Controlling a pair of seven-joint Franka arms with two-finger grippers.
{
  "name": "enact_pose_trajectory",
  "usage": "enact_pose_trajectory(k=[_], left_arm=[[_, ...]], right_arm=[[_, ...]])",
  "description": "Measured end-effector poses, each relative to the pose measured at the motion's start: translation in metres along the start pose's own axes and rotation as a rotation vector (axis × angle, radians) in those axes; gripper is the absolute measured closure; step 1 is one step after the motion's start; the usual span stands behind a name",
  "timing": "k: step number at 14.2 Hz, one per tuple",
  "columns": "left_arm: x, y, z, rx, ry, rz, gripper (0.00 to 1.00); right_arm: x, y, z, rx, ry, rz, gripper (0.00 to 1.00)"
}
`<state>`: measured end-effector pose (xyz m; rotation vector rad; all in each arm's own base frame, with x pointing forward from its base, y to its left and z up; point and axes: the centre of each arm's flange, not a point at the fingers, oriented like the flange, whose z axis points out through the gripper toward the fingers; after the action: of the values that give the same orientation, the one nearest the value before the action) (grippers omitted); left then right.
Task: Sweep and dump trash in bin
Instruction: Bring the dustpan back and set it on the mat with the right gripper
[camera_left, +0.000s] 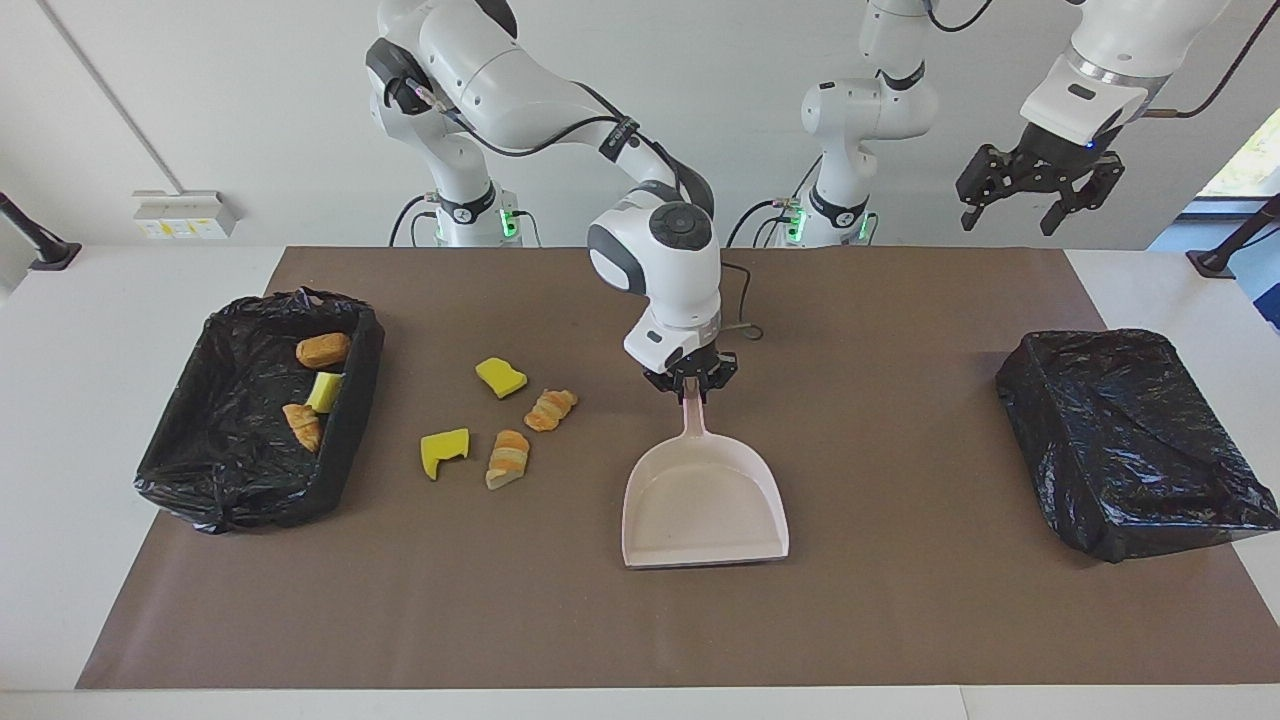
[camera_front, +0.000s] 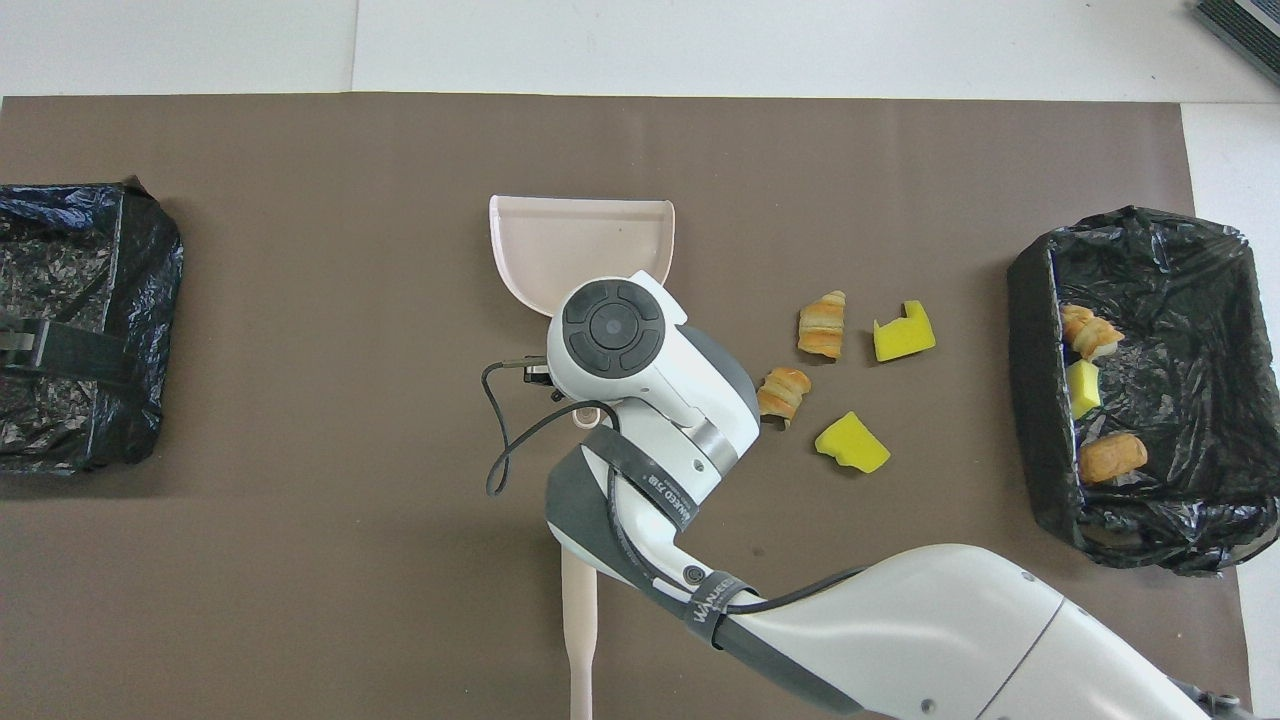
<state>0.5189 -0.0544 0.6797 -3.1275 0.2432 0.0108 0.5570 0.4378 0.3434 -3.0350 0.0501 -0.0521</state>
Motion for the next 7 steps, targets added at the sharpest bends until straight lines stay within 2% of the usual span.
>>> enact_pose_trajectory(k=[7], left_arm=[[0.0037,0.0000,-0.0026,0.002,0.033,0.004,0.00]], right_arm=[[-0.0061,-0.0101,0.0113,-0.012,0.007,0.004,0.67]])
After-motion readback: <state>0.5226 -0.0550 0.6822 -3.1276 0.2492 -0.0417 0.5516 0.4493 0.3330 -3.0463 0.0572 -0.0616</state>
